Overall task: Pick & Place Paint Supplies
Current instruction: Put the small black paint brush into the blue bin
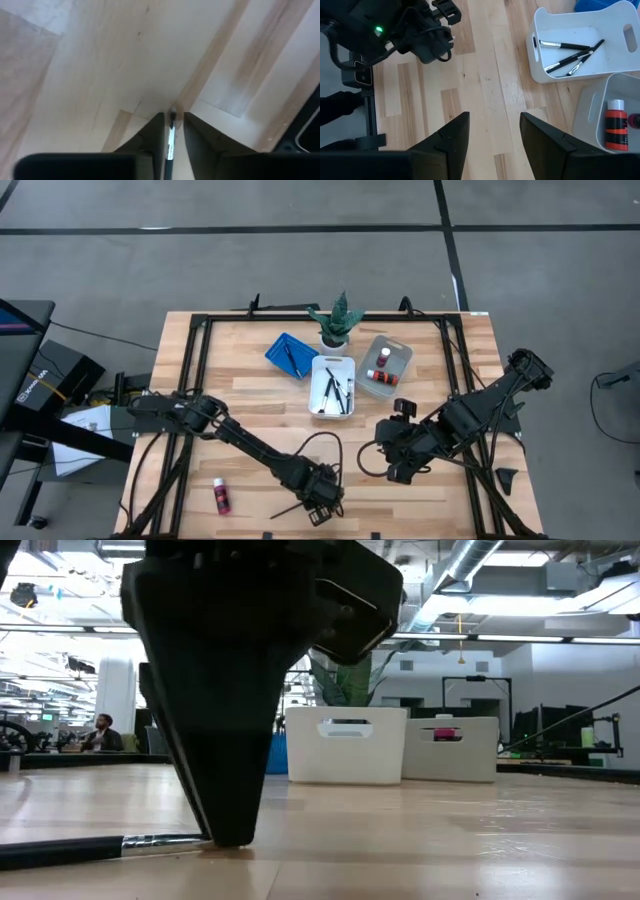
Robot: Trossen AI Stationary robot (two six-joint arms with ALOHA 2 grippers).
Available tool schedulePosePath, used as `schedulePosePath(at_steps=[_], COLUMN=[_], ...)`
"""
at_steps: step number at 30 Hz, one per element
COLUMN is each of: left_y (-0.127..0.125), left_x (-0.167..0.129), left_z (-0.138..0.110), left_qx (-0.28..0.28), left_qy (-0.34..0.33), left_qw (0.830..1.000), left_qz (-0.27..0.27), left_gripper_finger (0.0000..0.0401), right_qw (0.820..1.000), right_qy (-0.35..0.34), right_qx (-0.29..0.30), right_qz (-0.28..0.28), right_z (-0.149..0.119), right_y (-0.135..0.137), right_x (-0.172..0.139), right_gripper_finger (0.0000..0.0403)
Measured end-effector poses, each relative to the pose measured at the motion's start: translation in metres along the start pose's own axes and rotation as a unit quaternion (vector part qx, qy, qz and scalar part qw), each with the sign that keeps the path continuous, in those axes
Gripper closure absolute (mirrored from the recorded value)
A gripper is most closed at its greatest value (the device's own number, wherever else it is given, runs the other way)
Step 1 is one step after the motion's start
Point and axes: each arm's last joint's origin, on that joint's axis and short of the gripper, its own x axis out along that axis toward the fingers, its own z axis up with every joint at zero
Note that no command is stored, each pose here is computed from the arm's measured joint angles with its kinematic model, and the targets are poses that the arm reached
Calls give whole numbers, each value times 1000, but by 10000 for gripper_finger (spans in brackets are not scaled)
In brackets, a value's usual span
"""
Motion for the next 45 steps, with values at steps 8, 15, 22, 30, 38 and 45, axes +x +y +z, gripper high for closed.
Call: schedulePosePath(at_steps=[8,15,22,30,38,45], left_y=[5,11,23,46,116,182], left_x=[2,-14,-29,-82,-136,-156], left_z=[1,2,3,-3,-40,-48], left_qx=[-18,-30,-84,-176,-303,-367], left_qy=[-6,-16,-52,-140,-257,-345], left_qw=[999,998,989,968,915,864], left_qz=[27,48,114,115,66,16], left_gripper_finger=[398,400,401,401,401,401], right_qw=[1000,1000,1000,1000,1000,999], right_qy=[0,0,2,5,5,7], right_qx=[4,7,11,15,18,32], right_qz=[0,0,-4,-10,-15,-37], right_z=[0,0,-1,-3,-5,-5], right_y=[0,0,0,0,1,-4], right_x=[0,0,0,-1,-2,-1], right_gripper_finger=[233,233,233,233,233,233])
